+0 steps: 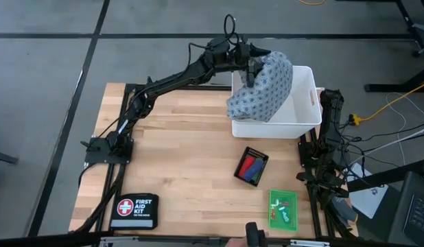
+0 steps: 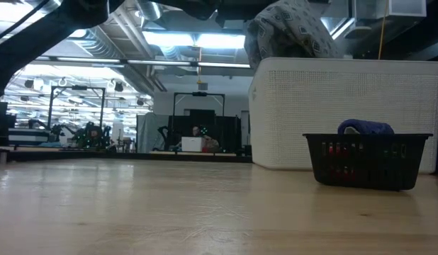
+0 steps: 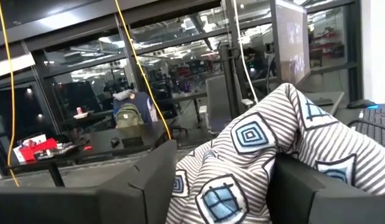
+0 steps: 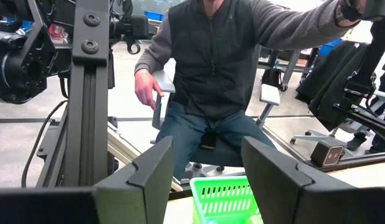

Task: Pick & place medical supplies in basket/bin
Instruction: Put the gray patient gown into the white bin, then return to Home Position

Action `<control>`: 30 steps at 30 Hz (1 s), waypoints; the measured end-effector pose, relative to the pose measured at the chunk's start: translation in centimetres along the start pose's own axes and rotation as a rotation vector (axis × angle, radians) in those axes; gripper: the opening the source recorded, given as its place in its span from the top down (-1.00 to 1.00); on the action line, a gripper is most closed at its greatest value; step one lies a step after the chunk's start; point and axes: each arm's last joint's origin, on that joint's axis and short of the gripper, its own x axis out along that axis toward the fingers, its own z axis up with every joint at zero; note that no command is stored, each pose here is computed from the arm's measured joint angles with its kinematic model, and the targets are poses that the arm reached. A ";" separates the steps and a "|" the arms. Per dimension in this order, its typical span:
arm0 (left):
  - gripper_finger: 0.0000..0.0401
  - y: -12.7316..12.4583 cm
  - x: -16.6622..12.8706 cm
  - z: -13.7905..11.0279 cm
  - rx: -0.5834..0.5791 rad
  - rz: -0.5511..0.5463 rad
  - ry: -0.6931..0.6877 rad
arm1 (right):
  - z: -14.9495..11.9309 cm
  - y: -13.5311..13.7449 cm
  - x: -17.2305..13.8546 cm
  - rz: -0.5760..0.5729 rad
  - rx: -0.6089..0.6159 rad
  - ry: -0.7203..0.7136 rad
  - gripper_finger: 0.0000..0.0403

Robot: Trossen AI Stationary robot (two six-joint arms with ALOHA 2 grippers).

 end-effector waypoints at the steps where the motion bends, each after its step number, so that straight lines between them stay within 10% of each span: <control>1: -0.04 0.0 0.0 0.0 0.002 0.001 0.000 | 0.0 0.0 0.0 0.000 0.000 0.000 0.06; 15: -0.23 -0.2 0.1 0.3 0.059 -0.010 -0.032 | 0.0 0.0 0.0 0.000 0.000 0.000 0.06; 30: -0.22 -2.6 0.4 -2.3 0.518 -0.071 0.269 | 0.0 0.0 0.0 0.000 0.000 0.001 0.06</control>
